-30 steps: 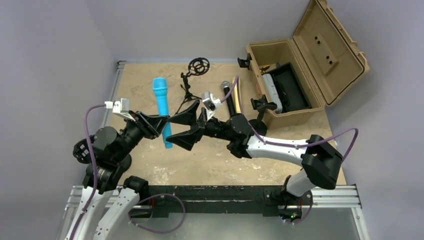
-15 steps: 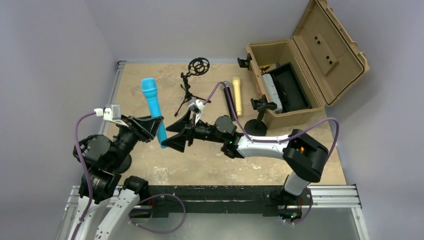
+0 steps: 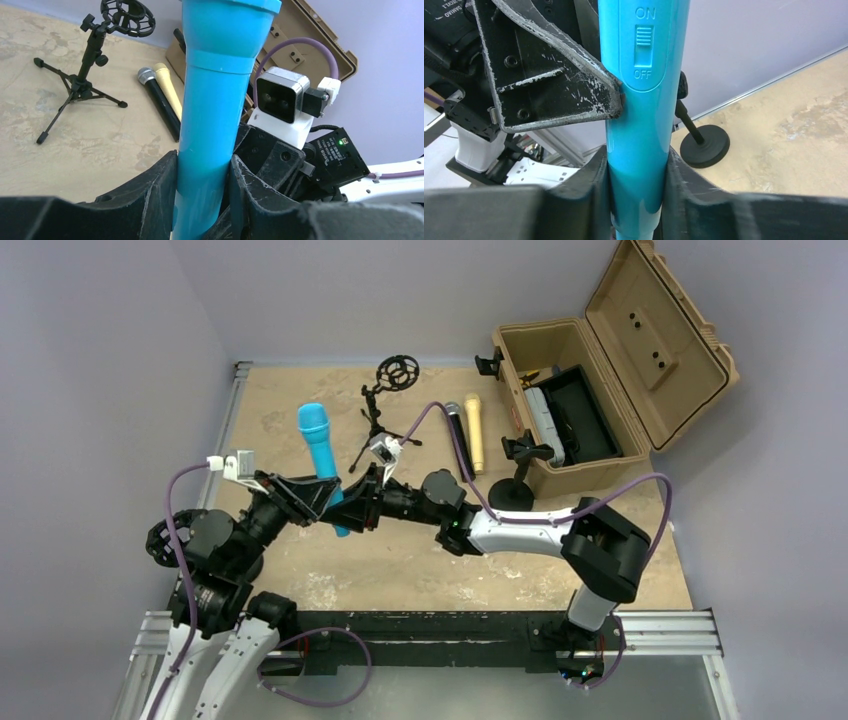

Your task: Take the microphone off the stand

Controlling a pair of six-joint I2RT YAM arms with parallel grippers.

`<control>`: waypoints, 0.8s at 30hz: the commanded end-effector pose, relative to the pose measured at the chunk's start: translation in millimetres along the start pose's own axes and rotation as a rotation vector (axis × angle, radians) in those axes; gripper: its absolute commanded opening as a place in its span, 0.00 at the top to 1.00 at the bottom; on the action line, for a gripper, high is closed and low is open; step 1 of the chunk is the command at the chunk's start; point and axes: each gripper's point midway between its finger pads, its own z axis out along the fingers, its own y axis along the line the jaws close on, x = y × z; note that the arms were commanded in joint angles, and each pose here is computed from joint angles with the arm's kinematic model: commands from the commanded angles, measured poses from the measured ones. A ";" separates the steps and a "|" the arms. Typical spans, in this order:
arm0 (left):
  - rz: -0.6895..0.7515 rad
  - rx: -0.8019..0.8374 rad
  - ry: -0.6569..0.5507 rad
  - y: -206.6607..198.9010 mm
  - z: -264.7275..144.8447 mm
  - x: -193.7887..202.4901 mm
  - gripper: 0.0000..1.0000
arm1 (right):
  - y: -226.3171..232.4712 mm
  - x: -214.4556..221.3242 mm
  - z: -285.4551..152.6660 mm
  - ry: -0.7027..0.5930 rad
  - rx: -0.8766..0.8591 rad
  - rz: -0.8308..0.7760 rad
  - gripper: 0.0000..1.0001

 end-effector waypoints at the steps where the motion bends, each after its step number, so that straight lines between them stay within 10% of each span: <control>1: 0.007 0.042 -0.003 -12.0 -3.0 -5.3 0.90 | 22.4 -35.0 -2.3 -0.115 -0.025 -0.056 1.00; 5: 0.102 -0.080 0.057 0.6 -12.6 -9.9 0.24 | 8.7 -39.9 -13.8 -0.135 0.076 -0.061 1.00; 7: 0.152 -0.137 0.073 6.1 -18.5 -15.7 0.08 | -0.5 -40.8 -21.3 -0.138 0.139 -0.069 1.00; 24: 0.401 -0.242 -0.138 -7.3 -73.8 -85.9 0.00 | -94.4 75.1 -150.8 0.106 0.708 0.158 1.00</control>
